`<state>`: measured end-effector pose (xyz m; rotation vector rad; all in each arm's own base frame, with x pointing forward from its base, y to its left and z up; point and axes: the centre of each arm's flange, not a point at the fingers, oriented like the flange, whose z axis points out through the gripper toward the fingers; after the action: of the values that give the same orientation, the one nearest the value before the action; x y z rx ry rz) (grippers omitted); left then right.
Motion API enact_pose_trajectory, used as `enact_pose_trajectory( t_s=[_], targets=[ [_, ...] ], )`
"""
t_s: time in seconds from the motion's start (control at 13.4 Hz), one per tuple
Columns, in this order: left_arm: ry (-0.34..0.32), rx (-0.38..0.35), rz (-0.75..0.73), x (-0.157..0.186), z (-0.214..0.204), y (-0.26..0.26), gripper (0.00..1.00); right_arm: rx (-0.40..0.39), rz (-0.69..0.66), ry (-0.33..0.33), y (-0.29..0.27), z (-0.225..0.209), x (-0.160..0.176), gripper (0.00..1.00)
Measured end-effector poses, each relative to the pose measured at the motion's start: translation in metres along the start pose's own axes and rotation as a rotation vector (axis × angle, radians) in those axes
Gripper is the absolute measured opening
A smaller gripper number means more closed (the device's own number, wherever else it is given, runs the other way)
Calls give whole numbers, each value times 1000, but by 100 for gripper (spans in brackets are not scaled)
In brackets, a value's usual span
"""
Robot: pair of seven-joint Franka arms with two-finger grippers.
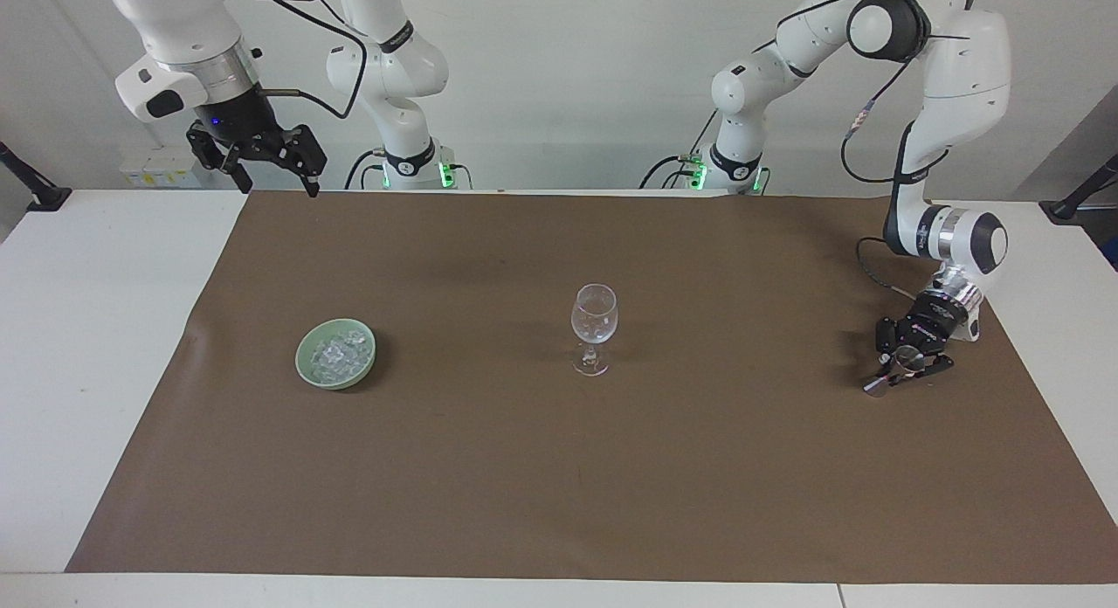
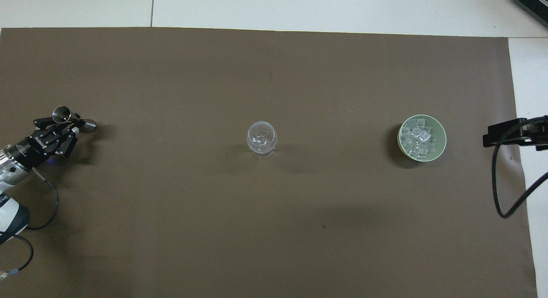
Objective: Pour wine and add ice with both arms
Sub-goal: 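Close the left gripper around the silver jigger, then lift the jigger with the left gripper and carry it toward the glass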
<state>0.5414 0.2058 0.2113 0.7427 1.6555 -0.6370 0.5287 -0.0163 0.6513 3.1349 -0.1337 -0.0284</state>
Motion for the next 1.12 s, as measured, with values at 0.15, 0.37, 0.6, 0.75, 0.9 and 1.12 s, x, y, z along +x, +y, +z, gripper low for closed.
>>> enact_pose_trajectory(
  t_s=[0.15,0.37,0.6,0.75,0.9,1.12],
  targets=[
    [-1,0,0,0,0,0,21,0,0,0,0,0,0,100],
    [-4,-2,7,-2,1,1,21,0,0,0,0,0,0,100],
    [-18,10,32,-12,9,1,21,0,0,0,0,0,0,100],
    [-33,31,63,-33,30,-3,21,0,0,0,0,0,0,100],
    [-38,44,92,-56,59,-12,21,0,0,0,0,0,0,100],
    [-35,52,113,-77,93,-29,21,0,0,0,0,0,0,100]
  ],
)
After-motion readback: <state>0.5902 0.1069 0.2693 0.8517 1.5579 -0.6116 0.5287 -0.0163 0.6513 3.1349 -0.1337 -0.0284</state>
